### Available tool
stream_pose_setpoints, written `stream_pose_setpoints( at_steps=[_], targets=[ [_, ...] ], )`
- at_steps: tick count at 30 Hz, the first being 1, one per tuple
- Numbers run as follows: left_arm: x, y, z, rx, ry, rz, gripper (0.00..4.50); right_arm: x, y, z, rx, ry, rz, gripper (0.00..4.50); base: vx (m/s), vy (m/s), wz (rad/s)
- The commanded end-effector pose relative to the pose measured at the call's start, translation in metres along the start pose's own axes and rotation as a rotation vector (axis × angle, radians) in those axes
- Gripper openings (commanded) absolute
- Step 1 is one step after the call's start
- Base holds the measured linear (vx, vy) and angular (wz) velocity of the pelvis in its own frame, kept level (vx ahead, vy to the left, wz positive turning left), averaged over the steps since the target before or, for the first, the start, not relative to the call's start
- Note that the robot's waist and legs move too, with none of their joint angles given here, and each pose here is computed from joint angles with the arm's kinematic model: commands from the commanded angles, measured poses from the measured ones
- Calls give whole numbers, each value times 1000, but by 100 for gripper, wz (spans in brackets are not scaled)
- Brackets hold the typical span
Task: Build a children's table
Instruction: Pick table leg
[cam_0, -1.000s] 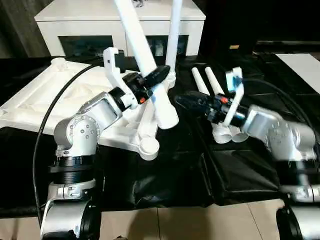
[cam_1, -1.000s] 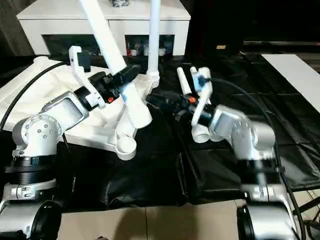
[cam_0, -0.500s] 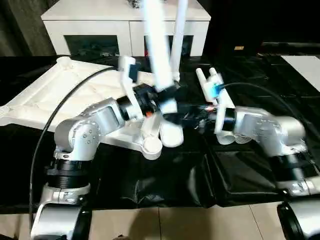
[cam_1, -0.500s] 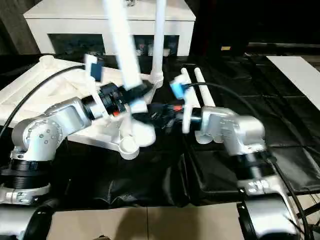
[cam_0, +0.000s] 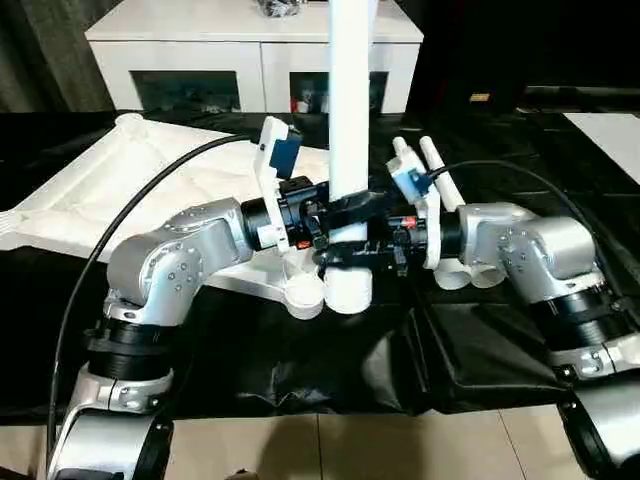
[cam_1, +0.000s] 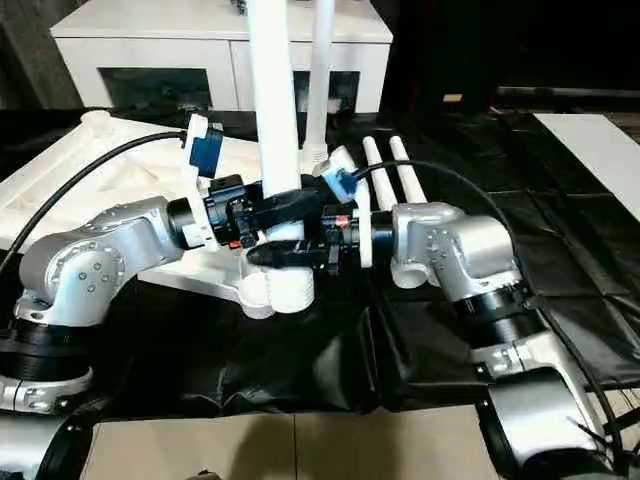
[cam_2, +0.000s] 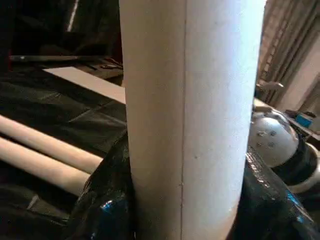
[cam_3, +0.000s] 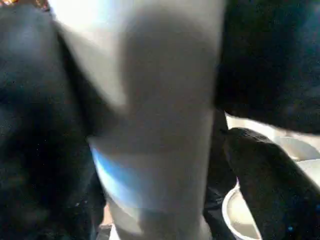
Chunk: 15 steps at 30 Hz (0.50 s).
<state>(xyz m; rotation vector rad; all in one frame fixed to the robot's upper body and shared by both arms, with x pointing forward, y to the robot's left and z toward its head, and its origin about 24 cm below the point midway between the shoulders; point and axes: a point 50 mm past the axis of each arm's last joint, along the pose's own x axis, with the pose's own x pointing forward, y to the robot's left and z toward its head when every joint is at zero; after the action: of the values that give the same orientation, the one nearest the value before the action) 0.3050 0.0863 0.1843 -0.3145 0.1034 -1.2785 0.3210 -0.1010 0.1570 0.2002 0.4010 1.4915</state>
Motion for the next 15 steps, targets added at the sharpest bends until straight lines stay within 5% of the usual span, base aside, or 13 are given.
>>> stream_pose_setpoints(
  at_steps=[1, 12, 13, 15],
  targets=[
    [1, -6, 1, 13, 9, -39, 196, 0, 1, 5, -31, 23, 2, 323, 0, 0, 0],
    [0, -4, 2, 27, 1, -14, 196, 2, 1, 2, -26, 22, 19, 241, 0, 0, 0],
    [0, -5, 3, 10, -7, -19, 252, 2, 1, 2, -26, 21, 20, 229, 0, 0, 0],
    [-1, -7, 4, -20, -24, -37, 265, 2, 1, 1, -26, 19, 20, 224, 0, 0, 0]
  ],
)
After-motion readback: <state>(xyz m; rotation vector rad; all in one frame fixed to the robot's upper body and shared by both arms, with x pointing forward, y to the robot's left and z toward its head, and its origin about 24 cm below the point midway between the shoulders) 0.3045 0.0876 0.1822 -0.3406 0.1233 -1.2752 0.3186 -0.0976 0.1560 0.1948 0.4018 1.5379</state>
